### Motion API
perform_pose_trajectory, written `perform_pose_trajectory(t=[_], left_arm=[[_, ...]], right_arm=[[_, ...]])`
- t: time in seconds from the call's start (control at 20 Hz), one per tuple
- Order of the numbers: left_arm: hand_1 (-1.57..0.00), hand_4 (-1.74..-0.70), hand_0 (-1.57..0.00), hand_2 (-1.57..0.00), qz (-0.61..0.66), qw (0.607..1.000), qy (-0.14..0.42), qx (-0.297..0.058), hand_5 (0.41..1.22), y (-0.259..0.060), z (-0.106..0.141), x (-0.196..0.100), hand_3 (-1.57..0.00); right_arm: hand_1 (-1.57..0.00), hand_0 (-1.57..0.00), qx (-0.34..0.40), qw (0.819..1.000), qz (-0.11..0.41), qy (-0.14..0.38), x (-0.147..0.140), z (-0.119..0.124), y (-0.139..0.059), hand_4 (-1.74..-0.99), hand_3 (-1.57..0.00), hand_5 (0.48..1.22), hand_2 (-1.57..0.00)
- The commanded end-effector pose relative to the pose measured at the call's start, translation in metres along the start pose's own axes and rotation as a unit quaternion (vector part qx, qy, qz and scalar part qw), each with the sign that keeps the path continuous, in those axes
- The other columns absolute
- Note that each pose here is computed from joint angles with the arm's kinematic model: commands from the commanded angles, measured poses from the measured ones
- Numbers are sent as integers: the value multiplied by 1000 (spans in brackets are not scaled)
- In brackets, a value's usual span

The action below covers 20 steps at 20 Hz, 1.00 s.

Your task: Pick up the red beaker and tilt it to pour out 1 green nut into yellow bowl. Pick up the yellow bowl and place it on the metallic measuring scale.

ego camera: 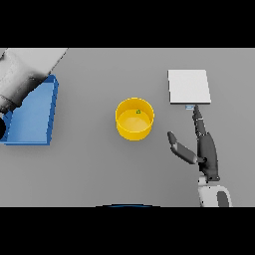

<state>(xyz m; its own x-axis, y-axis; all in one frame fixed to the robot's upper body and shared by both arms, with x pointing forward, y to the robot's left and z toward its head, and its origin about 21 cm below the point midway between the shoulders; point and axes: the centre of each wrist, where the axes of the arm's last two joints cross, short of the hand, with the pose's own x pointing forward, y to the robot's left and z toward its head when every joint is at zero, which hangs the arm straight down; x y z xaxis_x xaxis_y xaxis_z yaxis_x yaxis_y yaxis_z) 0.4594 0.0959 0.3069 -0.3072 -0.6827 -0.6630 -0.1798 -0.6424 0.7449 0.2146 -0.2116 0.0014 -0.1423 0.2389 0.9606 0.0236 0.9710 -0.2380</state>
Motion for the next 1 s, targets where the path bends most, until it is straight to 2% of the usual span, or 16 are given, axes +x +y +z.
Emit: perform_pose_trajectory(t=[0.0, 0.1, 0.2, 0.35, 0.45, 0.6, 0.75, 0.95], left_arm=[[-1571, -1727, -1571, -1548, 66, 998, 24, -5, 1221, -13, 3, -20, -1379], [-1571, -1732, -1571, -1556, 179, 979, 96, -15, 1221, -36, 7, -48, -1360], [-1571, -1735, -1571, -1562, 281, 951, 126, -5, 1221, -72, 18, -74, -1383], [-1571, -1738, -1571, -1566, 391, 904, 171, 15, 1221, -115, 38, -97, -1426], [-1571, -1739, -1571, -1568, 443, 868, 223, 19, 1221, -144, 53, -103, -1414], [-1571, -1740, -1571, -1569, 514, 807, 286, 44, 1221, -179, 77, -99, -1446], [-1571, -1740, -1571, -1570, 559, 752, 348, 32, 1221, -212, 103, -82, -1458], [-1571, -1741, -1571, -1571, 586, 712, 386, 13, 1221, -244, 132, -42, -1450]], right_arm=[[1, 1, 1, 1000, -2, -1, 0, 0, 0, -1199, 1, 594, 1], [1, 1, 2, 1000, -4, 5, 3, -5, 2, -1222, 1, 592, 1], [1, 1, 8, 1000, -2, 0, -1, 0, -2, -1222, 1, 590, 1], [1, 1, 12, 1000, 5, -8, -2, -2, -7, -1222, 1, 586, 1], [1, 1, 14, 1000, 12, -10, -4, -2, -6, -1223, 1, 591, 1], [1, 1, 23, 1000, 13, -6, -4, -2, -6, -1212, 1, 604, 1], [1, 1, 30, 999, 29, -10, -2, -4, -6, -1210, 1, 631, 1], [1, 1, 34, 999, 34, -9, -1, -4, -8, -1206, 1, 657, 1]])
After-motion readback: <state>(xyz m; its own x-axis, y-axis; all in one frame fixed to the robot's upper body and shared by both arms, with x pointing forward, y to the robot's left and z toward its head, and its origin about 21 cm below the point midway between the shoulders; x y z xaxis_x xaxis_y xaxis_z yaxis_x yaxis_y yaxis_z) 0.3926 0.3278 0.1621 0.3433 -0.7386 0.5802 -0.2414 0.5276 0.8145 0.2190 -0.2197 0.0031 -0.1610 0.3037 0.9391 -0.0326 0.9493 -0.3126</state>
